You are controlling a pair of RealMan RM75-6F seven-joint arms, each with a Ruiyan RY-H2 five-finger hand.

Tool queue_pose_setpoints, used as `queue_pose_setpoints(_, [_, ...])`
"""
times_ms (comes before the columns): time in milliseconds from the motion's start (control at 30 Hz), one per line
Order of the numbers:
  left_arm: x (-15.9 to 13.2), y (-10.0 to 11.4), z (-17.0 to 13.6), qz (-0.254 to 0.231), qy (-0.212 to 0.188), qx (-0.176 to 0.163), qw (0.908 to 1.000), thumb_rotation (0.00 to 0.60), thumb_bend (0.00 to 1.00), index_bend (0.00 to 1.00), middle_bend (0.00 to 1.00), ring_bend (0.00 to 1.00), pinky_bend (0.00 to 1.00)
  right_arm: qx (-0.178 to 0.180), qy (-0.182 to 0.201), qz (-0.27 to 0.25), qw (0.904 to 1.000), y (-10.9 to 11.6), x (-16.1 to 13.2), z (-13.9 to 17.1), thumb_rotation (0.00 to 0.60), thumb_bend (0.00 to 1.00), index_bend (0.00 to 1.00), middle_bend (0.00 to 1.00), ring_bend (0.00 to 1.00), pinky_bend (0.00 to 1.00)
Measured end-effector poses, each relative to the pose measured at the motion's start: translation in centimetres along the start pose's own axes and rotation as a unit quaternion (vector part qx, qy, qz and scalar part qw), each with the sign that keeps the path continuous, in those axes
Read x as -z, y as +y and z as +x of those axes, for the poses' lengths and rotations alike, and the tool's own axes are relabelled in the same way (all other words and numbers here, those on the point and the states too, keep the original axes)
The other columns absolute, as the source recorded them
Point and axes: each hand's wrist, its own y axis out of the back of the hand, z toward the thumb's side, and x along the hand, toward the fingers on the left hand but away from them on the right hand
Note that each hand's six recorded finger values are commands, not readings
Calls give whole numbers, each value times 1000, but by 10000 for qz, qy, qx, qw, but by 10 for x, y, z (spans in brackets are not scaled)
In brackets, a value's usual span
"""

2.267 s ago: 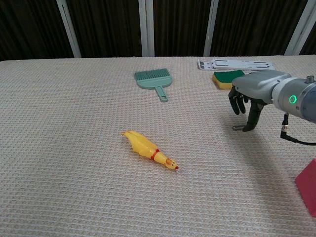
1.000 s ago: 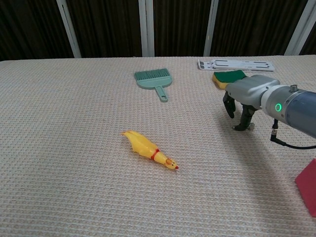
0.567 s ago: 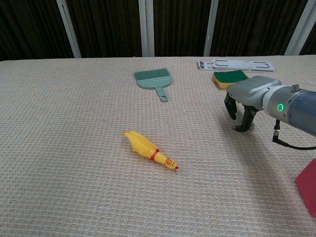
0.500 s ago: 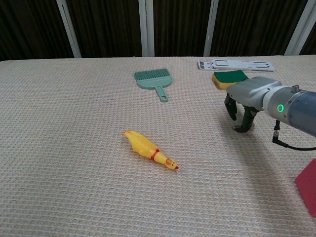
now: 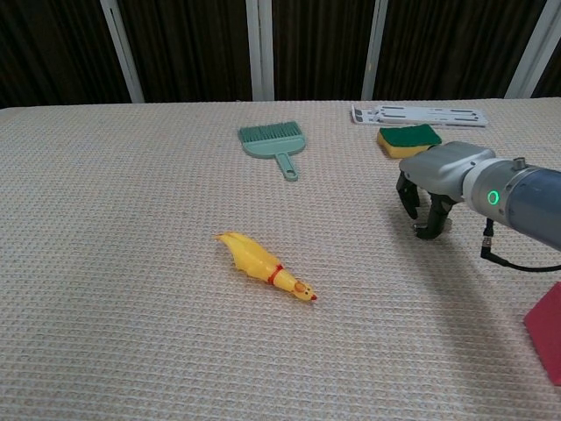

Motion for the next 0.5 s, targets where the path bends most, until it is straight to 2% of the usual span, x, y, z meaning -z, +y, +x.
queue_pose_setpoints(500, [-3, 0, -2, -17, -73, 21, 10000, 600, 264, 220, 26, 0, 0, -88, -18, 105, 9999, -2, -1, -2, 600, 317, 585, 374, 249, 42])
